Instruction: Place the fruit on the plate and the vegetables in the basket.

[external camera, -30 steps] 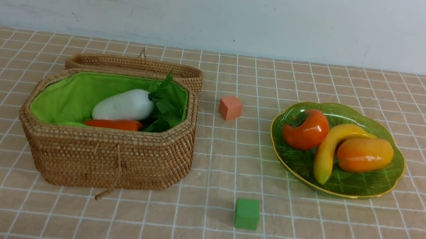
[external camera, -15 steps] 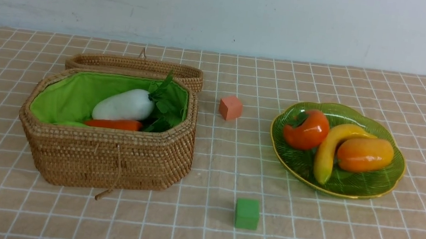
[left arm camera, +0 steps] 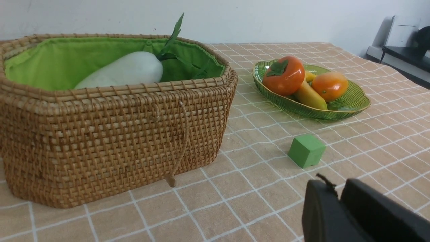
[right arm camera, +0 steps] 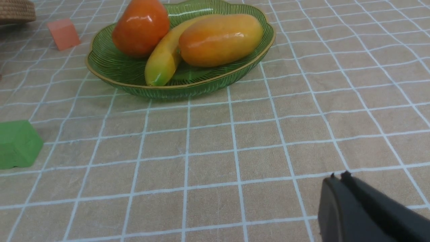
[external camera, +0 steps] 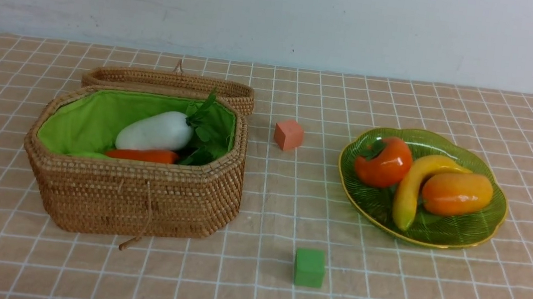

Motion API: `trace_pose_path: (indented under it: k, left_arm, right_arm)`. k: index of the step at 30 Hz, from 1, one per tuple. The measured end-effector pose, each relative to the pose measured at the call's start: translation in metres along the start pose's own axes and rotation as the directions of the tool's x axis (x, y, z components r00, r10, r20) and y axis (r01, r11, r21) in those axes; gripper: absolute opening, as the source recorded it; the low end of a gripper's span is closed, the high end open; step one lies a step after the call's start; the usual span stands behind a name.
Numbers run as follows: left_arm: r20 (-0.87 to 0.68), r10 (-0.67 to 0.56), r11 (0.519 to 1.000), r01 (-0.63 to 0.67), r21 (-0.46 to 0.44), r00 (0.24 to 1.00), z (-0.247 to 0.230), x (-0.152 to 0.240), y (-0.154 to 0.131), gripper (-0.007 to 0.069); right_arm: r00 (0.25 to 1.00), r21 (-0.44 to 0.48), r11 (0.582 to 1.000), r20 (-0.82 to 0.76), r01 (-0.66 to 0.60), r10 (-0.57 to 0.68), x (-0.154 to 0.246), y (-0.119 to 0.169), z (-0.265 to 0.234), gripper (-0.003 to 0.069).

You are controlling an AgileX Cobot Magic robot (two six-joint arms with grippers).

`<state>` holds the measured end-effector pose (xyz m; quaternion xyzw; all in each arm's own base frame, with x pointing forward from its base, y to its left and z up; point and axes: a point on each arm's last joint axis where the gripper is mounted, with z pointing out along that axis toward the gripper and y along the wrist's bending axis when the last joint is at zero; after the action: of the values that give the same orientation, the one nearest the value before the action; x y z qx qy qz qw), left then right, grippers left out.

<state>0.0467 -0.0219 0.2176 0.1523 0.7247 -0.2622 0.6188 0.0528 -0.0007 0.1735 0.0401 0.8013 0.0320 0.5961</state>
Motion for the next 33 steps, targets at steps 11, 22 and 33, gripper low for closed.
trace_pose_path:
  k: [11,22,33]
  left_arm:
    - [0.01,0.011,0.996,-0.01,-0.085,1.0,0.0,0.004,0.004,0.0091]
    - [0.192,-0.081,0.87,0.164,-0.465,0.978,0.0,0.019,0.024,-0.0013]
    - [-0.041,-0.195,0.845,0.147,-0.514,0.98,0.0,0.045,0.026,-0.0013]
  right_arm:
    - [1.0,0.0,1.0,0.0,0.0,0.0,0.0,0.0,0.0,-0.0002]
    - [1.0,0.0,1.0,0.0,0.0,0.0,0.0,0.0,0.0,0.001]
    - [1.0,0.0,1.0,0.0,0.0,0.0,0.0,0.0,0.0,0.0021]
